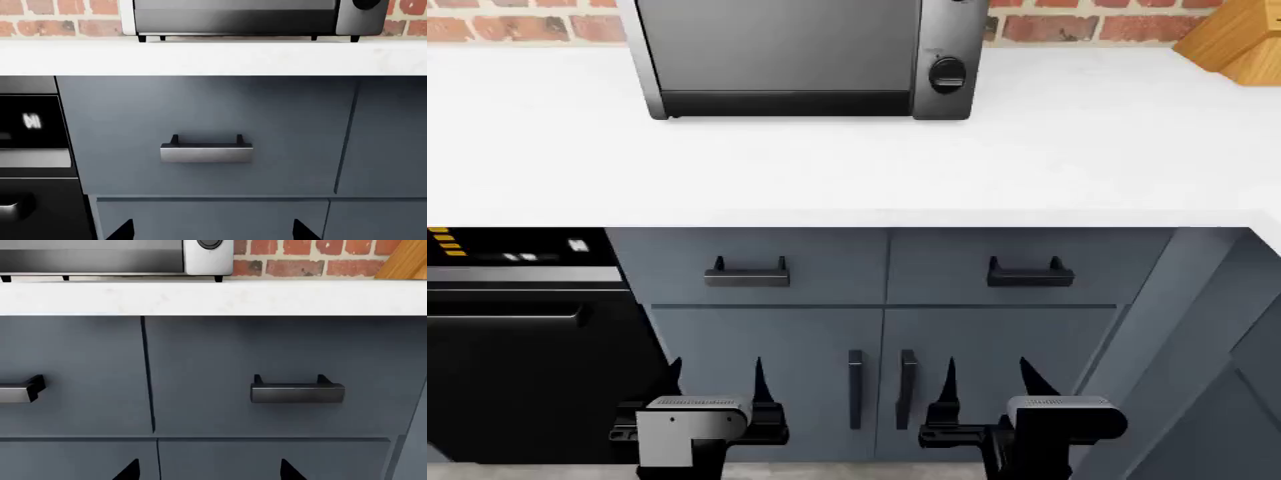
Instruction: Open the toaster oven door.
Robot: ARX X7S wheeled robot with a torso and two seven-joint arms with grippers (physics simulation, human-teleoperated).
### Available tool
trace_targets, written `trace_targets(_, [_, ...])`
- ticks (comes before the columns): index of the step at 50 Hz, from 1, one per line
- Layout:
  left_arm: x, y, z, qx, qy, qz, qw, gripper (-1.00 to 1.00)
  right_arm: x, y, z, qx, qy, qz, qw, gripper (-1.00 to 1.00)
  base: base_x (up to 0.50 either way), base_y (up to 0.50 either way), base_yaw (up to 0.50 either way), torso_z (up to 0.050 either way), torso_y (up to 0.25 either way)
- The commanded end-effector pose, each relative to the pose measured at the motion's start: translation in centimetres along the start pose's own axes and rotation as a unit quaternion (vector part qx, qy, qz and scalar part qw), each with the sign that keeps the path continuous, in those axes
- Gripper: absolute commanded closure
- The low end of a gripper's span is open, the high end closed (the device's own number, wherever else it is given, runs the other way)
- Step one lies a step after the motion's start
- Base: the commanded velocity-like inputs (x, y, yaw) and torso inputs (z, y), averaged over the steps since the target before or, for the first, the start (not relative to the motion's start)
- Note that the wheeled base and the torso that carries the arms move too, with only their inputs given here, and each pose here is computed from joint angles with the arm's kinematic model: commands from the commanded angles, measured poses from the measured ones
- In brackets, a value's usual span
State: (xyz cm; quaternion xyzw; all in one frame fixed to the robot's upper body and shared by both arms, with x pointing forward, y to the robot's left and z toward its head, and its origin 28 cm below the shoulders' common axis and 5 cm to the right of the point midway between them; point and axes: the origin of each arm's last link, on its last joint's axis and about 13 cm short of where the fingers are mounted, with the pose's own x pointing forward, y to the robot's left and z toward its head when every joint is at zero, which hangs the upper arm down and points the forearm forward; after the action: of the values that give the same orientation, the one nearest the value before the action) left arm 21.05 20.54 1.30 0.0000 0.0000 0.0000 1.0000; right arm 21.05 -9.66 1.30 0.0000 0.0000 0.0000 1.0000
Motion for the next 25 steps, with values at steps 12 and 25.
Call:
trace_targets(12, [-0.01, -0.21, 0.09, -0.004, -0.007, -0.006, 1.000, -1.00, 0.04, 0.13, -0.23, -0.007, 0.005, 0.003, 1.000, -1.00, 0.00, 0.00, 0.00, 0.000, 0.000])
trace_targets(25, [-0.07, -0.15, 0.36, -0.017, -0.009, -0.012, 1.000, -1.00, 0.06, 0.24, -0.14, -0.011, 0.004, 0.004, 1.000, -1.00, 0.00, 0.00, 0.00, 0.040, 0.000])
